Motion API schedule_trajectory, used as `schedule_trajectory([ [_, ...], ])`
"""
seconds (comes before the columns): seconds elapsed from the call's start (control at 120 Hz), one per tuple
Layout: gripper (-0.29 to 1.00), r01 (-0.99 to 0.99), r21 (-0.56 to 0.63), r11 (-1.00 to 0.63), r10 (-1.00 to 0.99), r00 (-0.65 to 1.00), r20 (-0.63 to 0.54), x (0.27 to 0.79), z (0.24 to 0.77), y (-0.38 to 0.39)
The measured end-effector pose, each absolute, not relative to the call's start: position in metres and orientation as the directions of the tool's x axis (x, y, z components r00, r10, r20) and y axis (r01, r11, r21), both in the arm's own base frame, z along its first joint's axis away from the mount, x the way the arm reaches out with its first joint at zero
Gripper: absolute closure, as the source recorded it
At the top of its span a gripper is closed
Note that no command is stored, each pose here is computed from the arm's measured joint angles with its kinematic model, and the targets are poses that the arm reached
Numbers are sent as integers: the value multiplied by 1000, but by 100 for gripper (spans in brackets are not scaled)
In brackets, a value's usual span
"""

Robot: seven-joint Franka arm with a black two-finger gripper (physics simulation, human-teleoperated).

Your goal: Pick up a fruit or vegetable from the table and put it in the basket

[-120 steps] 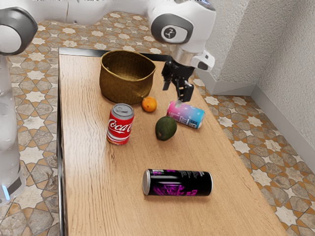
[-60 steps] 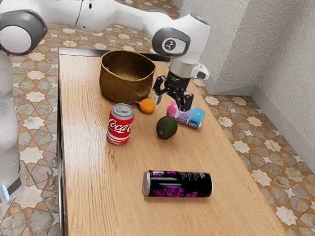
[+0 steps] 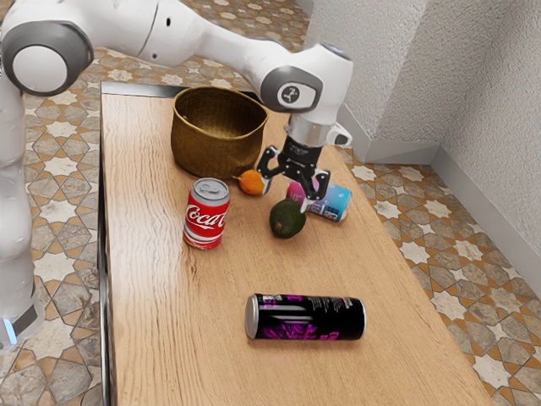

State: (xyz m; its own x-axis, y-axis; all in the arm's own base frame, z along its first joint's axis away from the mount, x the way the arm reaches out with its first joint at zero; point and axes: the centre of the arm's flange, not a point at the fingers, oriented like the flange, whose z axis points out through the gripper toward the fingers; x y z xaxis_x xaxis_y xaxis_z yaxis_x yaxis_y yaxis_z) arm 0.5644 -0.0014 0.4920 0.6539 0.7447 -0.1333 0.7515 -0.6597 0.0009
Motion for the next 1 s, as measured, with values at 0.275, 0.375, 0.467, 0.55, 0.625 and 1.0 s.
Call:
schedule_trajectory([
  [0.275,0,794,6,-608,786,603,-132,572,474,3],
  [0.375,0,802,5,-598,794,593,-133,573,471,1],
  [0.467,0,809,3,-587,802,582,-134,575,468,2],
  [0.55,0,819,-2,-574,811,568,-137,575,464,6],
  [0.625,0,828,-3,-561,820,556,-135,575,464,11],
  [1.0,0,837,-6,-547,832,542,-120,582,452,13],
])
